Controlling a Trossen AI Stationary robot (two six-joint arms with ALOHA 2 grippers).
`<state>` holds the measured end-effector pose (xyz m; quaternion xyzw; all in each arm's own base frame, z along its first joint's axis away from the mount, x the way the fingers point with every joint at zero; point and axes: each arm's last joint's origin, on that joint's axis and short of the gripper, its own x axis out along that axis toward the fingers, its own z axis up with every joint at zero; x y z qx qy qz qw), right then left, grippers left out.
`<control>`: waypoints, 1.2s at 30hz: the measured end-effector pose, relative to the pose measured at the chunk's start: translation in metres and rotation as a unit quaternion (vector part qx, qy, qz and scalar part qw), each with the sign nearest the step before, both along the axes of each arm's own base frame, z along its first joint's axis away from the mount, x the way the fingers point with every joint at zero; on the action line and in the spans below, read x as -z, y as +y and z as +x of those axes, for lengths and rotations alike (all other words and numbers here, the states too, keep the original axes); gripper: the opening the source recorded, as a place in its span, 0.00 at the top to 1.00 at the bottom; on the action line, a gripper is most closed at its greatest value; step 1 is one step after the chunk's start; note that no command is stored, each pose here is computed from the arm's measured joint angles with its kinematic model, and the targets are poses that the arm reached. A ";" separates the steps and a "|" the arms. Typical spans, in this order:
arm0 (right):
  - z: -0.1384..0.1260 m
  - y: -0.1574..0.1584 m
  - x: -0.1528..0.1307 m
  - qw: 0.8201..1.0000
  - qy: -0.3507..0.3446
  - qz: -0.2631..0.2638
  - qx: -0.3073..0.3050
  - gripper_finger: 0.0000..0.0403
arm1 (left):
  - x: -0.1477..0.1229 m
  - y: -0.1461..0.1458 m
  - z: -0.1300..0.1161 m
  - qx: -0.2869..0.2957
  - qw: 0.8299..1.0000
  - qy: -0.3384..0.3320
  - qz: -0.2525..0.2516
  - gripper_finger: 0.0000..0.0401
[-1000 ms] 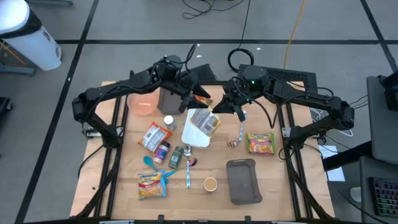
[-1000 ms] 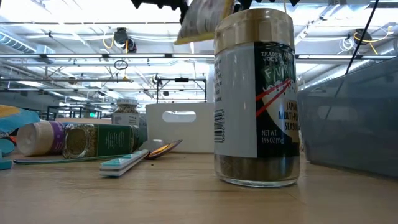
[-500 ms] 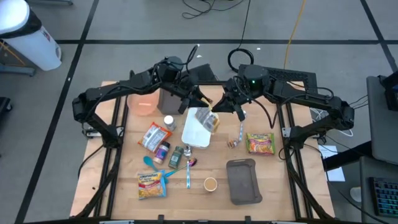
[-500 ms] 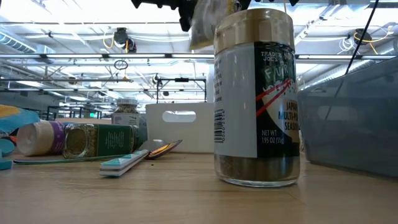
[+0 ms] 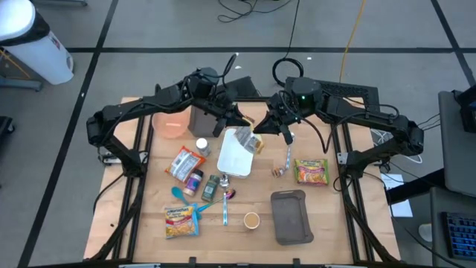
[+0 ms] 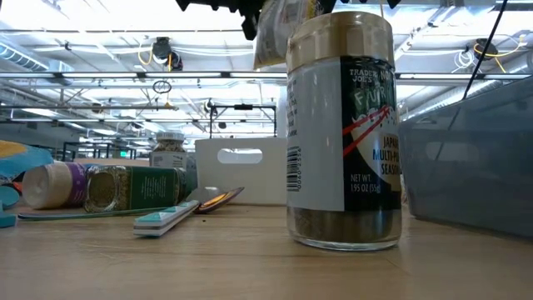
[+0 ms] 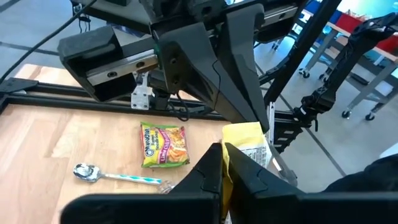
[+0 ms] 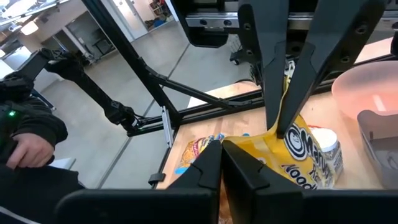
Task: Pick & Place Food Item
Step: Put the yellow noodle pack into the top black bin
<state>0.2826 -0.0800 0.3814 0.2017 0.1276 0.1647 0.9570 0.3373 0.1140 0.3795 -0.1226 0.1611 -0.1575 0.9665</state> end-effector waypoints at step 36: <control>-0.011 -0.045 -0.004 0.987 -0.036 -0.082 0.132 0.55 | -0.006 0.017 -0.006 -0.162 0.987 0.007 0.001 1.00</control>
